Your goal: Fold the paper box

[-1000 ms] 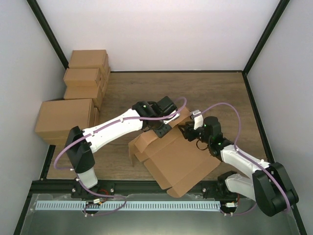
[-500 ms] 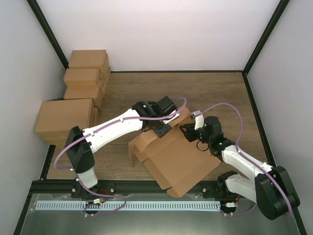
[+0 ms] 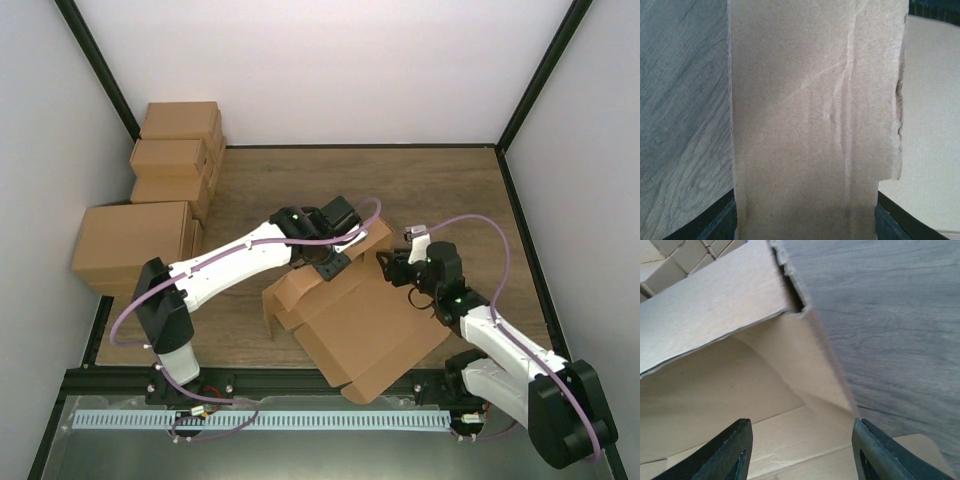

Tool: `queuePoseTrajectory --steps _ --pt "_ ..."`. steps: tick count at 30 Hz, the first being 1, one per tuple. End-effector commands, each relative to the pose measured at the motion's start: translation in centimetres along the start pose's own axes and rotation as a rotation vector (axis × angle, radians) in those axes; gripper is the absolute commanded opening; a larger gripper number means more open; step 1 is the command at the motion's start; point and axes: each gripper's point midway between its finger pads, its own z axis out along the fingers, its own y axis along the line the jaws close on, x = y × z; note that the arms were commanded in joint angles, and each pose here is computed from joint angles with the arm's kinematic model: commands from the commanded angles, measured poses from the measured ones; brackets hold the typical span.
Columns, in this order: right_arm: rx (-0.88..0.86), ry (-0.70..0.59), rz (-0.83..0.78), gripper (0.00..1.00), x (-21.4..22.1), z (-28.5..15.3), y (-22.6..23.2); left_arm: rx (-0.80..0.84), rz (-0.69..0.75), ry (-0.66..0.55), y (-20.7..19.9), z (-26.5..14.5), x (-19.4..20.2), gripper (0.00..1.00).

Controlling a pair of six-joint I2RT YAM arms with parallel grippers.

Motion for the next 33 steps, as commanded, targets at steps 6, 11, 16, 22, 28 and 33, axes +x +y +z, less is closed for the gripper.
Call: queuePoseTrajectory --steps 6,11,16,22,28,33 --pt "0.074 -0.086 -0.190 0.54 -3.4 0.6 -1.9 0.068 0.018 0.111 -1.2 1.4 2.9 0.55" --pt "0.084 -0.101 -0.244 0.53 -4.3 2.1 -2.3 0.091 0.026 0.103 -1.6 1.2 2.7 0.55" --pt "0.126 -0.113 -0.253 0.40 -5.2 3.5 -3.3 0.131 0.025 0.088 -2.2 0.9 2.5 0.55" --pt "0.091 -0.147 -0.309 0.32 -6.1 4.2 -2.7 0.142 0.028 0.086 -2.3 0.9 2.4 0.55" --pt "0.084 -0.123 -0.321 0.20 -5.9 4.7 -2.6 0.227 0.016 0.019 -3.2 -0.6 1.1 0.55" --pt "0.172 -0.146 -0.287 0.08 -6.3 4.1 -4.0 0.250 0.002 0.000 -3.3 -1.5 0.6 0.55"
